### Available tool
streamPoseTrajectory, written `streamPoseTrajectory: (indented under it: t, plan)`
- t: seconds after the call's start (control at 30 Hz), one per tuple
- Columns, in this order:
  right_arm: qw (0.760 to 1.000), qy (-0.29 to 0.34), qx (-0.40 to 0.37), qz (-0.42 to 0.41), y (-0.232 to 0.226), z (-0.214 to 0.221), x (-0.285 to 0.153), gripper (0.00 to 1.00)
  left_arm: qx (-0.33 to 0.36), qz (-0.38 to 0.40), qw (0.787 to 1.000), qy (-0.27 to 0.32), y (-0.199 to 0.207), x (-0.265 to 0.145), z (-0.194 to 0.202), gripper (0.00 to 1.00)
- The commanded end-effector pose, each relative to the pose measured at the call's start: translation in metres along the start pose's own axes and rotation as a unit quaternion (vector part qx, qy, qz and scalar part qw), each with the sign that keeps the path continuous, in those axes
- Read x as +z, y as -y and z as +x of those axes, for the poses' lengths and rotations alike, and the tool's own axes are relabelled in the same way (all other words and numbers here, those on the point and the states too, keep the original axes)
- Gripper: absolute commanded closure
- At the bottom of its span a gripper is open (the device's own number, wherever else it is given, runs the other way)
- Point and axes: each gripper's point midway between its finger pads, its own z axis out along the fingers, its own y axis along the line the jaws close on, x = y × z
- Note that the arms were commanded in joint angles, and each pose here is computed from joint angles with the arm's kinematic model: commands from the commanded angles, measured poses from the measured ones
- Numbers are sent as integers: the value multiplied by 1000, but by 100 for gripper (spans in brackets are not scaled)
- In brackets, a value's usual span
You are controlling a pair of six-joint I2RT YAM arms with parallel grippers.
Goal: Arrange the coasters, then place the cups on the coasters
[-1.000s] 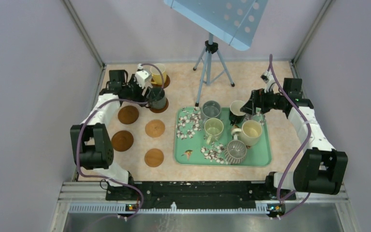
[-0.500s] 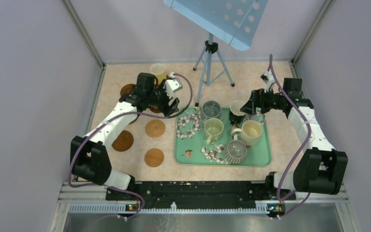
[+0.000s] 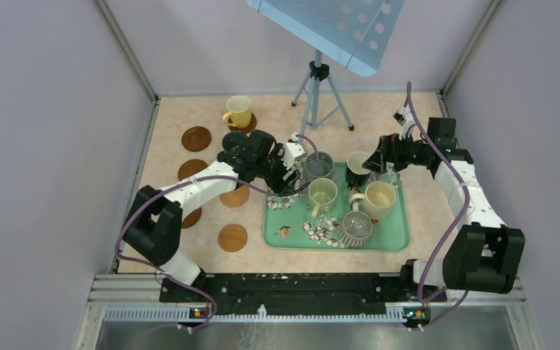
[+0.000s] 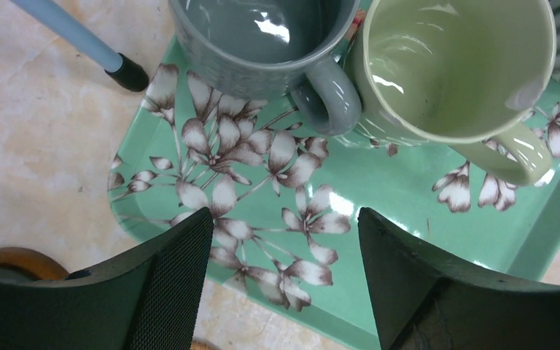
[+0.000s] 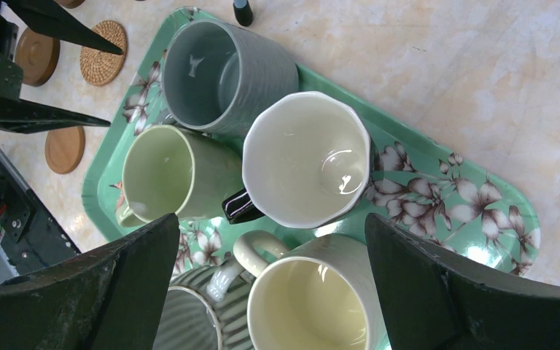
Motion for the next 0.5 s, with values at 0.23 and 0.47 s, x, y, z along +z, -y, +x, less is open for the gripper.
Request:
streamPoseTrajectory:
  t: [0.23,0.47]
  plan:
    - [999,25,-31,-1,-3,-20,-8,4,-2,-9,1000,28,9,37,-26,22]
    - [999,25,-32,0,-2,-21,-7,4,-4,-6,1000,10,13,54,-30,22]
